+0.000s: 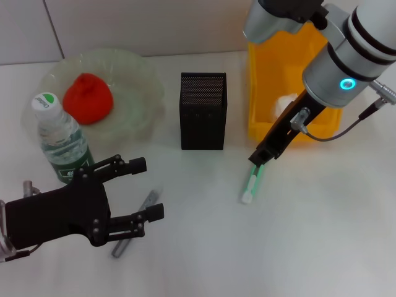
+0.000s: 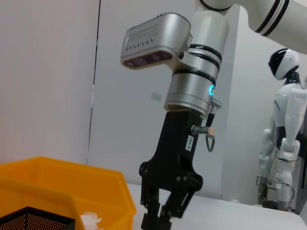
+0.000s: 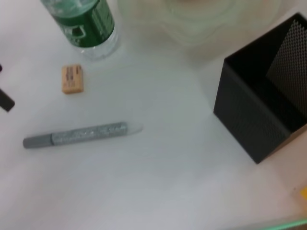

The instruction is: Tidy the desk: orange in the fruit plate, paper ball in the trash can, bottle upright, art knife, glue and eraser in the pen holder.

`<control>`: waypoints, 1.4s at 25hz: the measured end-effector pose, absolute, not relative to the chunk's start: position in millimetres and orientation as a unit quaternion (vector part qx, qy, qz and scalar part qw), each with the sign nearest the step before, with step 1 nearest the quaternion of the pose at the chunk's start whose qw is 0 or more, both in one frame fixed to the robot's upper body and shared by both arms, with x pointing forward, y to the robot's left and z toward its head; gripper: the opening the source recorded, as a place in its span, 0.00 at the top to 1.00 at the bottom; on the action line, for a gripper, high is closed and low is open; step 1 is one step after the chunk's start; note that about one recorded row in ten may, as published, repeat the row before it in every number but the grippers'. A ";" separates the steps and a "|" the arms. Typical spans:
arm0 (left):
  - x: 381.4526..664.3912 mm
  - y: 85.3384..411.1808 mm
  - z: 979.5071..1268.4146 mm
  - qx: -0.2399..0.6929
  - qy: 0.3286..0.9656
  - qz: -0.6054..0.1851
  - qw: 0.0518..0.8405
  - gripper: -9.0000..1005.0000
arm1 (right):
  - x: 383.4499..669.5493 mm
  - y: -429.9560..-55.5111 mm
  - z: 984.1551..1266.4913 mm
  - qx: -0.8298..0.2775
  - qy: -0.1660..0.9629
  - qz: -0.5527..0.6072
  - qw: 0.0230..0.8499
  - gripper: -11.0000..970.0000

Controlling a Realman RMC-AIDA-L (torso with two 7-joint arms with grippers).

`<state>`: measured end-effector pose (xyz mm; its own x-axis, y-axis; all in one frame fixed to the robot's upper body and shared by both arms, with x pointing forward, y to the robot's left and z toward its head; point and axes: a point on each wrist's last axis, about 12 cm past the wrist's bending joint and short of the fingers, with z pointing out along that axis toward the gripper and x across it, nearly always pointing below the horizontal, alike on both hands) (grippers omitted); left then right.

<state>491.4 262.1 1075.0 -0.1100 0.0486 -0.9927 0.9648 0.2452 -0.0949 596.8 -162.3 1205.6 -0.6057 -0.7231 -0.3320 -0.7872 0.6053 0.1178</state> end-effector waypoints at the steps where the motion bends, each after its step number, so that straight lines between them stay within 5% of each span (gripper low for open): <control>1: 491.7 262.0 1075.1 0.424 0.597 -0.445 0.515 0.15 | 596.5 -162.6 1204.6 -0.427 0.887 0.127 0.124 0.87; 10: 493.9 260.5 1076.8 0.425 0.597 -0.447 0.513 0.15 | 595.1 -165.3 1201.7 -0.438 0.883 0.124 0.114 0.58; 20: 494.2 260.1 1077.6 0.426 0.596 -0.449 0.513 0.15 | 593.2 -169.9 1200.3 -0.508 0.848 0.103 0.108 0.46; 35: 491.5 257.5 1075.9 0.419 0.597 -0.457 0.509 0.15 | 595.4 -179.7 1194.8 -0.637 0.764 0.037 0.095 0.45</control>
